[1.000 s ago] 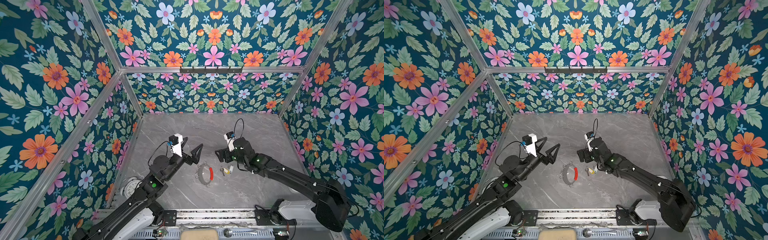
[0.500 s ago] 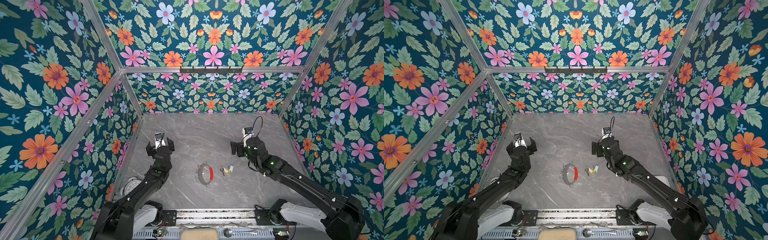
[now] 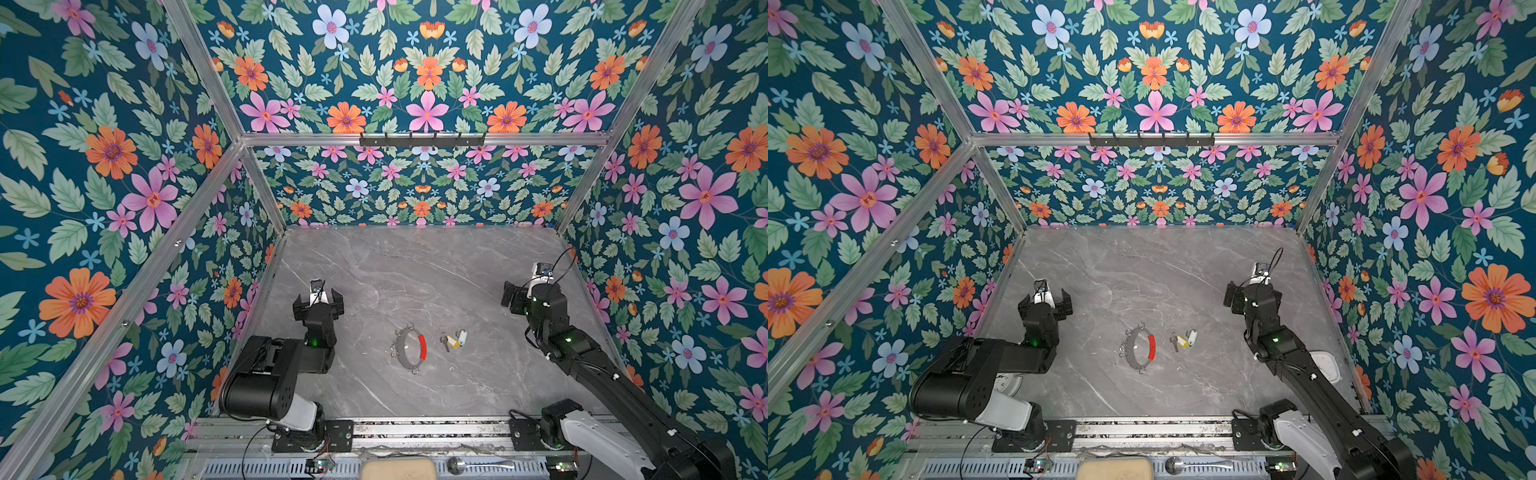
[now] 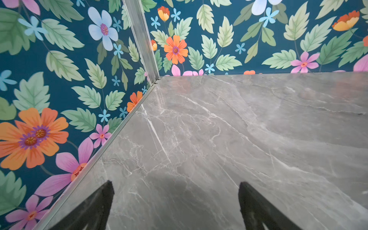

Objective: Remove the keys from the keyring

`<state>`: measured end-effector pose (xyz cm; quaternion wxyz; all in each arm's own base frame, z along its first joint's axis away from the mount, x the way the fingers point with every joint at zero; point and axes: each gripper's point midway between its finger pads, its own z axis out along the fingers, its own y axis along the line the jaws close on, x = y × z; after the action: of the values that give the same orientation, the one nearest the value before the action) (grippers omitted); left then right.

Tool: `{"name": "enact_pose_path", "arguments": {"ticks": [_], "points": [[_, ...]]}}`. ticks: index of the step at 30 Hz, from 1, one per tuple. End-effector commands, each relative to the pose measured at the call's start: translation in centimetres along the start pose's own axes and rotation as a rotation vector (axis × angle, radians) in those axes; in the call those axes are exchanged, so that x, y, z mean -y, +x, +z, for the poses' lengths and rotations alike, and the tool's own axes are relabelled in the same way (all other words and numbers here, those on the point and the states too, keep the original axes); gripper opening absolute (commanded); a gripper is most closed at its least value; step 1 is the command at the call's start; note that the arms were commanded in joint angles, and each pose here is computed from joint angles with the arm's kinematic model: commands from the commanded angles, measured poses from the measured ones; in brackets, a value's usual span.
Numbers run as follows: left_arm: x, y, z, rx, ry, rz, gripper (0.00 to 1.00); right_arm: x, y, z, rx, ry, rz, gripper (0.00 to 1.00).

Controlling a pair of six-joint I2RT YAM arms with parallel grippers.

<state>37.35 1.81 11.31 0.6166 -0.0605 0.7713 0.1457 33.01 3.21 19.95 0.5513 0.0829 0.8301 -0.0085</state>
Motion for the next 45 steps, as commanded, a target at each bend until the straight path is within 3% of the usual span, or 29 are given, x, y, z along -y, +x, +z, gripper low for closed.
{"name": "enact_pose_path", "arguments": {"ticks": [1, 5, 11, 14, 19, 45], "points": [[1.1, -1.5, 1.0, 0.038, 0.093, -0.028, 1.00, 1.8, -1.1, 1.2, 0.094, 0.030, -0.032, 0.99], [1.0, -0.5, 0.9, 0.066, 0.176, -0.076, 1.00, 4.4, 0.8, 2.9, 0.108, 0.055, -0.015, 0.99], [0.0, -0.1, 1.5, 0.039, 0.131, -0.102, 1.00, 5.4, 2.7, 5.5, 0.106, 0.050, -0.031, 0.99], [-2.1, -0.2, 1.1, 0.062, 0.017, -0.138, 1.00, 4.8, 4.7, 7.2, 0.076, 0.008, -0.039, 0.99], [-2.1, -0.4, 1.1, 0.071, 0.014, -0.146, 1.00, 4.7, 6.7, 8.5, 0.068, -0.015, -0.048, 0.99], [-1.6, -0.4, 1.2, 0.066, 0.042, -0.132, 1.00, 4.9, 7.0, 8.7, 0.056, -0.037, -0.023, 0.99]]}}
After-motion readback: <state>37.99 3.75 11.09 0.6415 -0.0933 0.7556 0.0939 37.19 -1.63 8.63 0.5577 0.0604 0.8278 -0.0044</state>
